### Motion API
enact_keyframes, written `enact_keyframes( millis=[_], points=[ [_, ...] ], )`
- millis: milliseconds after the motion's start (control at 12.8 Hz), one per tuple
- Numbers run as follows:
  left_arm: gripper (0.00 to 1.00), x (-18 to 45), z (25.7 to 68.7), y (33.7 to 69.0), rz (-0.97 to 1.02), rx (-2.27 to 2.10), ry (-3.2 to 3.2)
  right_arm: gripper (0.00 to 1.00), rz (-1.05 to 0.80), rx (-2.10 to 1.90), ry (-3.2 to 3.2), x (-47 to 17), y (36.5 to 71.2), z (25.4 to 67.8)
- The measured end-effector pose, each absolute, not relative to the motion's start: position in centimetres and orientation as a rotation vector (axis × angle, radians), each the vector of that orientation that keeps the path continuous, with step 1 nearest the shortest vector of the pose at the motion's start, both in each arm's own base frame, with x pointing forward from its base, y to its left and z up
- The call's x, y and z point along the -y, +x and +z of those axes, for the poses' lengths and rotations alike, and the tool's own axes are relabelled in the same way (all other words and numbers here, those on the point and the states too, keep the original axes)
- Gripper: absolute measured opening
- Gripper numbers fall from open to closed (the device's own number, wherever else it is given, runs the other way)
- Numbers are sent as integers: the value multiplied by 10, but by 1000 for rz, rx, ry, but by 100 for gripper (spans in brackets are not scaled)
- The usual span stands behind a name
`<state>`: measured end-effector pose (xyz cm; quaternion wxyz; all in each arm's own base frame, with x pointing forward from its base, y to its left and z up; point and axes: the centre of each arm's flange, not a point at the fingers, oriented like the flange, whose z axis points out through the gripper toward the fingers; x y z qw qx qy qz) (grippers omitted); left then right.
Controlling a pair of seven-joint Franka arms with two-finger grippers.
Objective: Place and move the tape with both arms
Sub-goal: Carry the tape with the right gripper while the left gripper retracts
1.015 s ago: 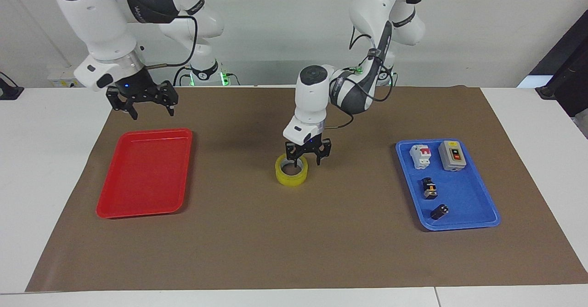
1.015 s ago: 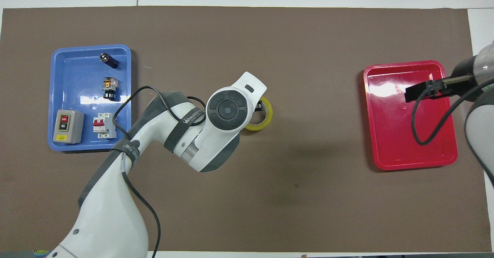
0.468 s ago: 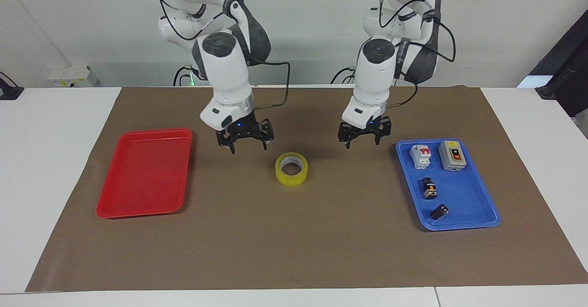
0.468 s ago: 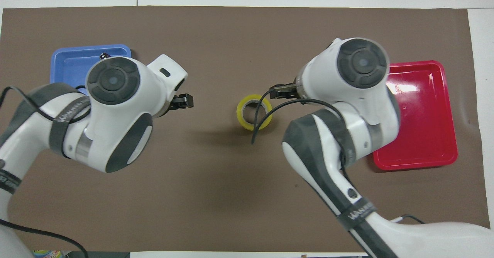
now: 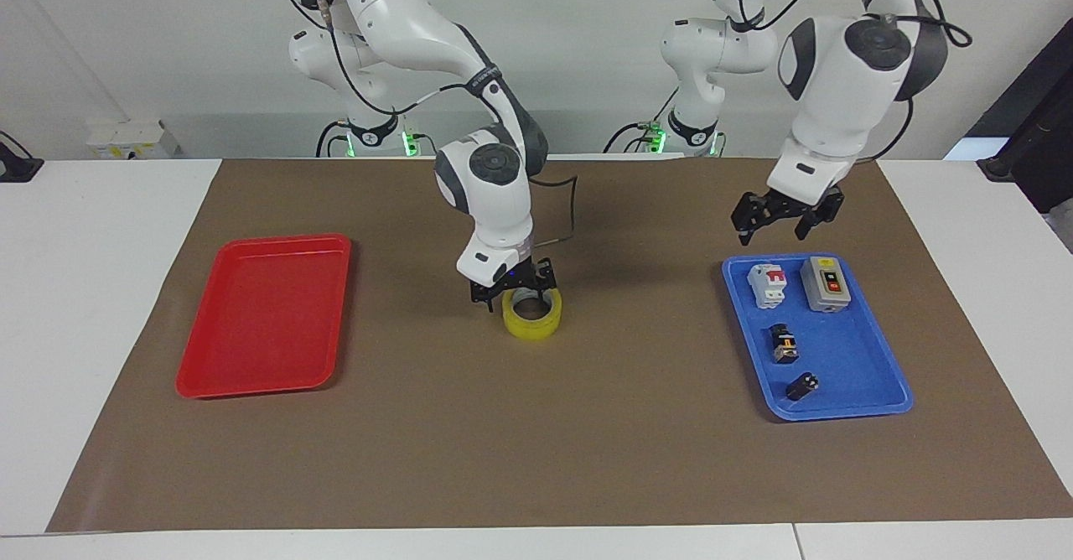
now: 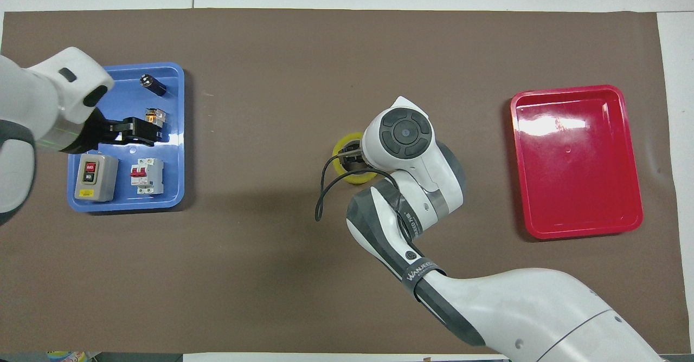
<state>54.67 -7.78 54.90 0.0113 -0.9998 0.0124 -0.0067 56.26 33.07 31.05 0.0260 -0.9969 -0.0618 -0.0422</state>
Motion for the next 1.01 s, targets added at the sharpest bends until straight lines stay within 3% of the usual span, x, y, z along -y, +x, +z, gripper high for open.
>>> enact_keyframes(
  millis=[234, 468, 702, 1015],
  points=[
    [100, 35, 597, 547, -9, -40, -3148, 94, -132, 186, -3083, -328, 563, 310],
    [100, 8, 618, 543, 15, -27, -3149, 54, -130, 186, -3084, -328, 562, 310],
    [100, -13, 623, 539, 45, 2, -3150, 21, -118, 179, -3090, -324, 563, 311],
    [100, -14, 622, 538, 62, -22, -3153, 21, -79, 131, -3129, -274, 603, 353]
  ],
)
